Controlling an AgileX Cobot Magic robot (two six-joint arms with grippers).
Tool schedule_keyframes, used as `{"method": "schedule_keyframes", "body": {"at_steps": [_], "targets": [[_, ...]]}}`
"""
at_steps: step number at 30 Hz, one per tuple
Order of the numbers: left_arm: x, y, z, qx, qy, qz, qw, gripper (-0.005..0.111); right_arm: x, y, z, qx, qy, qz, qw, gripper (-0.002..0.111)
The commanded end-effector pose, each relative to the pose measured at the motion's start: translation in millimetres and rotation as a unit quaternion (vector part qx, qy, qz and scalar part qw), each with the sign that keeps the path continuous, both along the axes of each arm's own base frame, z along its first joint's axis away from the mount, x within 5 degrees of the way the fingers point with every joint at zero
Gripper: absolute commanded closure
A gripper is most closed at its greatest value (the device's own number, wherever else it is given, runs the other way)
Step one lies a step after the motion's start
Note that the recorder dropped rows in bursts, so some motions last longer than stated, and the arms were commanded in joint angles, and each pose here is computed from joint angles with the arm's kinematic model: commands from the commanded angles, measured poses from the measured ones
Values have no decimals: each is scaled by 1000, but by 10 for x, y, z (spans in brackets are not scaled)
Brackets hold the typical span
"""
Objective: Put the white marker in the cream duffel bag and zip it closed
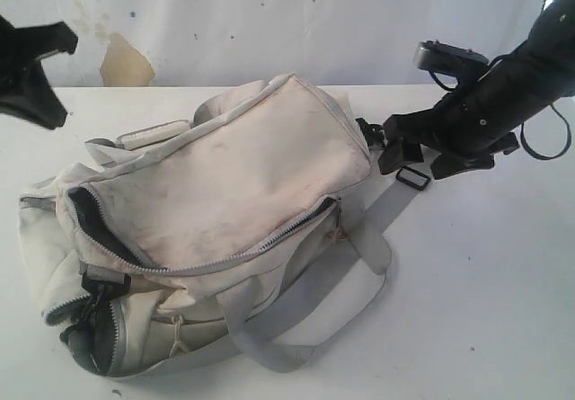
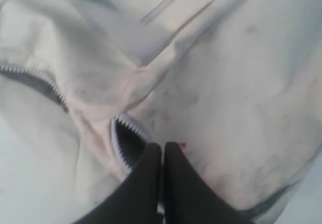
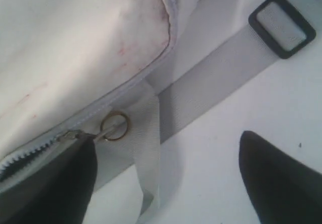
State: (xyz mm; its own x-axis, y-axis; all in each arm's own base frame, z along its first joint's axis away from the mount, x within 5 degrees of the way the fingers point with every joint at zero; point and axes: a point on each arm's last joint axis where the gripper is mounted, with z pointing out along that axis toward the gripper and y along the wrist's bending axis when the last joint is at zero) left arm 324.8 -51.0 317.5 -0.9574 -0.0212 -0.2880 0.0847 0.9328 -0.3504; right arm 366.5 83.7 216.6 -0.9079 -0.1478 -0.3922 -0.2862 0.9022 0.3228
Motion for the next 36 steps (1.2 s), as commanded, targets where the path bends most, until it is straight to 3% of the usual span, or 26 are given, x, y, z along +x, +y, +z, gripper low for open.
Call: {"method": "schedule_keyframes", "body": {"at_steps": [1, 5, 8, 12, 15, 21, 24, 36], "targets": [[-219, 28, -253, 8, 46, 19, 999, 104, 85, -46, -120, -13, 8, 38, 999, 37], [-289, -59, -361, -39, 61, -12, 997, 104, 157, -37, -190, -20, 4, 57, 998, 37], [-339, -57, -491, -36, 72, -20, 997, 104, 217, -38, -233, -33, -18, 85, 996, 37], [-367, -27, -665, -23, 69, -6, 997, 101, 347, -46, -248, -32, -65, 49, 996, 37], [-350, -30, -701, -29, 56, 8, 998, 88, 429, -23, -242, -9, -89, 21, 996, 37], [-329, -65, -690, -54, 52, 21, 997, 50, 566, 144, -274, 68, -99, 72, 990, 37], [-313, -68, -729, -54, 58, 20, 997, 40, 684, 166, -339, 77, -108, 67, 989, 37], [-121, -183, -1061, -116, 84, 7, 990, 38, 859, 217, -792, 99, -72, 61, 991, 37]]}}
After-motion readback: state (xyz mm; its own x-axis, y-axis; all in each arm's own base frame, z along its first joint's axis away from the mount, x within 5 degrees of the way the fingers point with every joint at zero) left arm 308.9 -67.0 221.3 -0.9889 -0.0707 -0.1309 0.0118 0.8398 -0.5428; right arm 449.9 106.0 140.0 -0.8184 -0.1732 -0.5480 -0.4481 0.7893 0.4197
